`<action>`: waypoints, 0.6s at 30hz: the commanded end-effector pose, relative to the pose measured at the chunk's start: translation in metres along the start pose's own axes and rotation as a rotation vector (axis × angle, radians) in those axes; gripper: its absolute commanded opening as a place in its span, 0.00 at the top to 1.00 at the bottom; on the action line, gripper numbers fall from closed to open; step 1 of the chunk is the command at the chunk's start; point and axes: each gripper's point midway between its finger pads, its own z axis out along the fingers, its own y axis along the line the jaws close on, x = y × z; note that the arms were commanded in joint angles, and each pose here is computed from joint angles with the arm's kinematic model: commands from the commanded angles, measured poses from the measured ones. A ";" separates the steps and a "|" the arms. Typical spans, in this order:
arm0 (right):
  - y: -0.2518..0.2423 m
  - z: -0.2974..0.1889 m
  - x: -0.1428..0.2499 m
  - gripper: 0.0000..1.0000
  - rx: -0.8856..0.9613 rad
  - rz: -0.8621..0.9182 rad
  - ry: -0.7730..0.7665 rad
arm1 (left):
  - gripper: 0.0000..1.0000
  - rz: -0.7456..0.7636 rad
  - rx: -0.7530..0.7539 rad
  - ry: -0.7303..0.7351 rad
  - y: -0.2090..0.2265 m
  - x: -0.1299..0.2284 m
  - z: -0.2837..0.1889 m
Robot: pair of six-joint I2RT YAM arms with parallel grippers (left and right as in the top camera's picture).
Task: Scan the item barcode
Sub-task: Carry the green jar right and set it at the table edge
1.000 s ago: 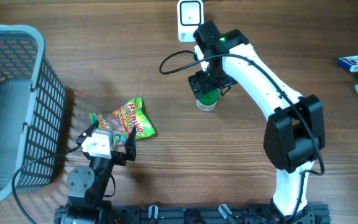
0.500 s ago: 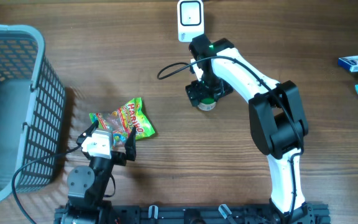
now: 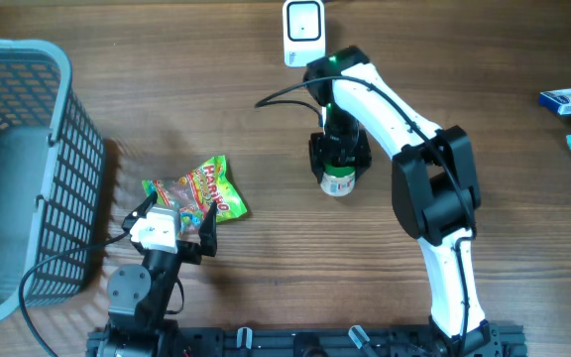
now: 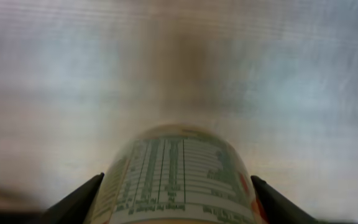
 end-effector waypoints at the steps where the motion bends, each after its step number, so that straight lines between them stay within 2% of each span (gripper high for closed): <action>1: 0.043 -0.034 0.018 0.50 -0.261 -0.101 -0.004 | 0.00 -0.008 -0.001 -0.001 0.000 0.001 0.000; 2: 0.052 -0.049 0.027 0.50 -0.323 -0.118 -0.023 | 0.00 -0.008 -0.001 -0.001 0.000 0.001 0.000; 5: 0.061 -0.084 0.055 0.50 -0.352 -0.163 -0.118 | 0.00 -0.009 -0.001 -0.001 0.000 0.001 0.000; 8: 0.057 -0.102 0.091 0.43 -0.303 -0.146 -0.199 | 0.00 -0.008 -0.001 -0.001 0.000 0.001 0.000; 10: 0.054 -0.098 0.111 0.42 -0.287 -0.156 -0.196 | 0.00 -0.009 -0.001 -0.001 0.000 0.001 0.000; 12: 0.047 -0.079 0.126 0.43 -0.270 -0.126 -0.128 | 0.00 -0.009 -0.001 -0.001 0.000 0.001 0.000; 15: 0.042 -0.063 0.132 0.46 -0.251 -0.108 -0.075 | 0.00 -0.009 -0.001 -0.001 0.000 0.001 0.000; 18: 0.034 -0.068 0.124 0.46 -0.197 -0.109 -0.128 | 0.00 -0.008 -0.001 -0.001 0.000 0.001 0.000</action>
